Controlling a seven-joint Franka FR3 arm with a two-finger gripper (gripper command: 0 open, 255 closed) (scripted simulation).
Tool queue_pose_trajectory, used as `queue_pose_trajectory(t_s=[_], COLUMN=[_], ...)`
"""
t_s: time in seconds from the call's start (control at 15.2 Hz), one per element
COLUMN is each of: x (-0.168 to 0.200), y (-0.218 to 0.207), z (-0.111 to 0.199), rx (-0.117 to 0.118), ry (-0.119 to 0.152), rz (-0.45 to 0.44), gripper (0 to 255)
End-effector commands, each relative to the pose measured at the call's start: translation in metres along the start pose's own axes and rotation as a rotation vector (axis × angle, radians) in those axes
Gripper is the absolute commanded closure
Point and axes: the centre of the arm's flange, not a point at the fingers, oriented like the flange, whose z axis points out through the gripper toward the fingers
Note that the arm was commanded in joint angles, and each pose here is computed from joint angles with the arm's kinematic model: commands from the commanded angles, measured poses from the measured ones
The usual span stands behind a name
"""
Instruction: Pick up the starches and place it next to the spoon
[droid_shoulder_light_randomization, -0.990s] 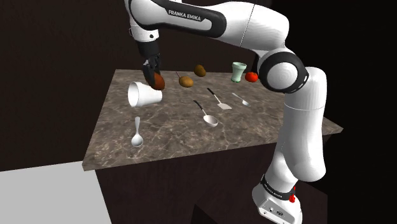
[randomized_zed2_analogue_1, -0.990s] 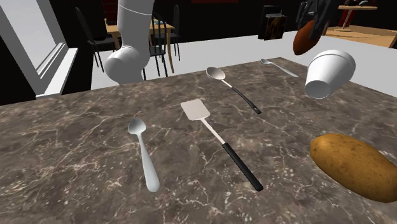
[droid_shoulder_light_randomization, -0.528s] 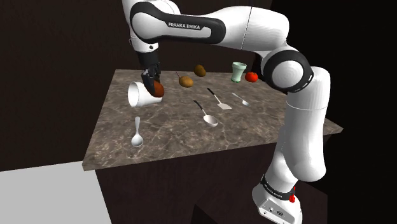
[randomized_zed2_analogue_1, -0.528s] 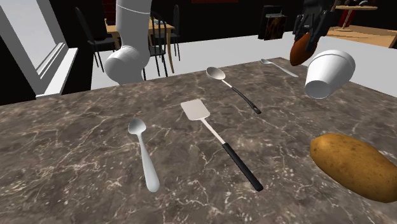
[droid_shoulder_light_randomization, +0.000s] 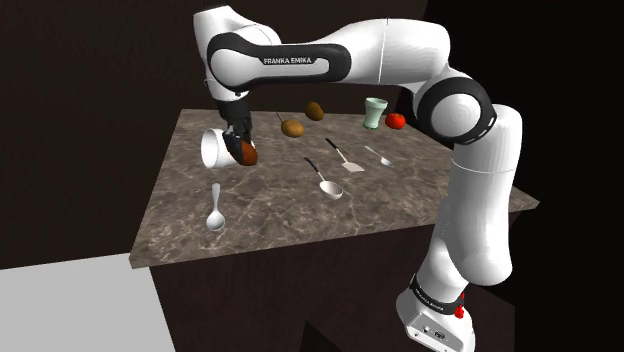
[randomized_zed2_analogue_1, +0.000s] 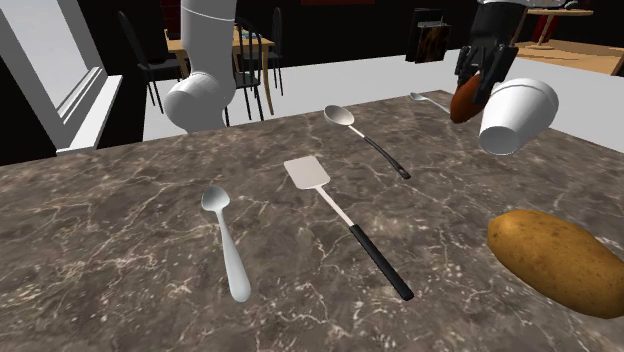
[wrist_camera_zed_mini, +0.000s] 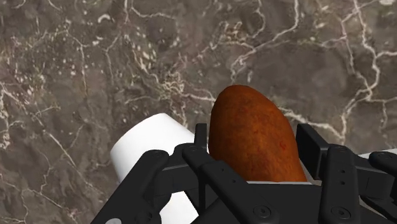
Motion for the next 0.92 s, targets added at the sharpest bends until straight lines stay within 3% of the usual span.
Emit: queue_pose_trajectory(t_s=[0.0, 0.33, 0.86], x=[0.001, 0.005, 0.005], y=[-0.002, -0.006, -0.006], z=[0.01, 0.039, 0.039], rx=[0.0, 0.0, 0.0], ry=[0.001, 0.001, 0.001], rz=[0.0, 0.0, 0.0], gripper=[255, 255, 255])
